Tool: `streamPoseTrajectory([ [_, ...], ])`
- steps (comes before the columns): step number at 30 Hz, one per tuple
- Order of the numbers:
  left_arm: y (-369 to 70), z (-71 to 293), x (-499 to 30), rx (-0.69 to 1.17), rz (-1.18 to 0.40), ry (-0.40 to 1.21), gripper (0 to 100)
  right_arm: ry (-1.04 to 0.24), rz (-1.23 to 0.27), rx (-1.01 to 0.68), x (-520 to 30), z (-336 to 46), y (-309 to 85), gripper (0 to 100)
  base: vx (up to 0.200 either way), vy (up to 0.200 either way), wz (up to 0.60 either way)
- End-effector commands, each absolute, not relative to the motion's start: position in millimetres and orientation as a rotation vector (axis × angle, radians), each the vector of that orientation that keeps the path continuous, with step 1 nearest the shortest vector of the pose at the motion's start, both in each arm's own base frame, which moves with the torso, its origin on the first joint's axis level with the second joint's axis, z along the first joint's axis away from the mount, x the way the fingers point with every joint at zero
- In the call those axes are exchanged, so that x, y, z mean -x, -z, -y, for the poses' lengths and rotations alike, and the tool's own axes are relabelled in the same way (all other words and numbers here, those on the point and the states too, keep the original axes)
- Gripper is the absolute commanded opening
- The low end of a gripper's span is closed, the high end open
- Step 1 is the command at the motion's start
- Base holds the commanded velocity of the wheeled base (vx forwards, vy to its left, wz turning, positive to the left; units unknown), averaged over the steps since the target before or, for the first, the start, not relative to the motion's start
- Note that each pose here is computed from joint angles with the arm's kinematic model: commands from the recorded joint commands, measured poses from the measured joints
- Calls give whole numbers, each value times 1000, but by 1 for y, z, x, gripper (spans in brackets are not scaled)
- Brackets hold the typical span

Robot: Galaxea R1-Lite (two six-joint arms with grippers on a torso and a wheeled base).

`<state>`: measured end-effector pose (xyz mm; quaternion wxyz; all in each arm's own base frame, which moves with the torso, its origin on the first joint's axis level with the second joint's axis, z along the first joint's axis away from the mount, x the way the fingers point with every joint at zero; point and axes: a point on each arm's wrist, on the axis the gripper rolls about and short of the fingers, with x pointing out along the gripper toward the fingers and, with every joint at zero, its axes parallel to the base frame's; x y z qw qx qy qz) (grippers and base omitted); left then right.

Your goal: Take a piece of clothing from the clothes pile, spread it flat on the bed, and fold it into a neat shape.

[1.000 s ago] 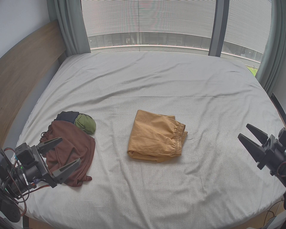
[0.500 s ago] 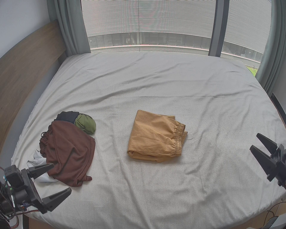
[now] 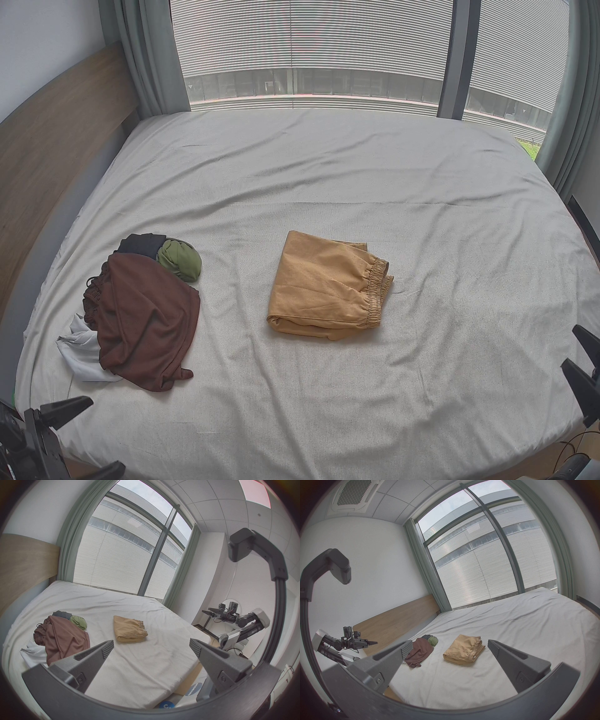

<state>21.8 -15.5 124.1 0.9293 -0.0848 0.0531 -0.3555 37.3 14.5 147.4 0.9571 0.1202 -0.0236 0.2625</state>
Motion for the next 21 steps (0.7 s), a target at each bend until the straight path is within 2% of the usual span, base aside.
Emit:
streamPoseTrajectory([
  [1, -109, 13, 6, 185, -39, 774, 100, -462, 174, -225, -3, -8, -136, 100, 0, 0, 0],
  [14, -92, 12, 22, 187, -31, 767, 100, -419, 123, -216, 25, -9, -96, 100, 0, 0, 0],
  [18, -90, 10, 20, 144, -20, 651, 100, -316, 37, -191, 24, -7, -83, 100, 0, 0, 0],
  [20, -89, 9, 19, 141, -22, 630, 100, -303, 33, -185, 24, -7, -83, 100, 0, 0, 0],
  [21, -86, 7, 18, 121, -42, 528, 100, -242, 38, -168, 23, -6, -82, 100, 0, 0, 0],
])
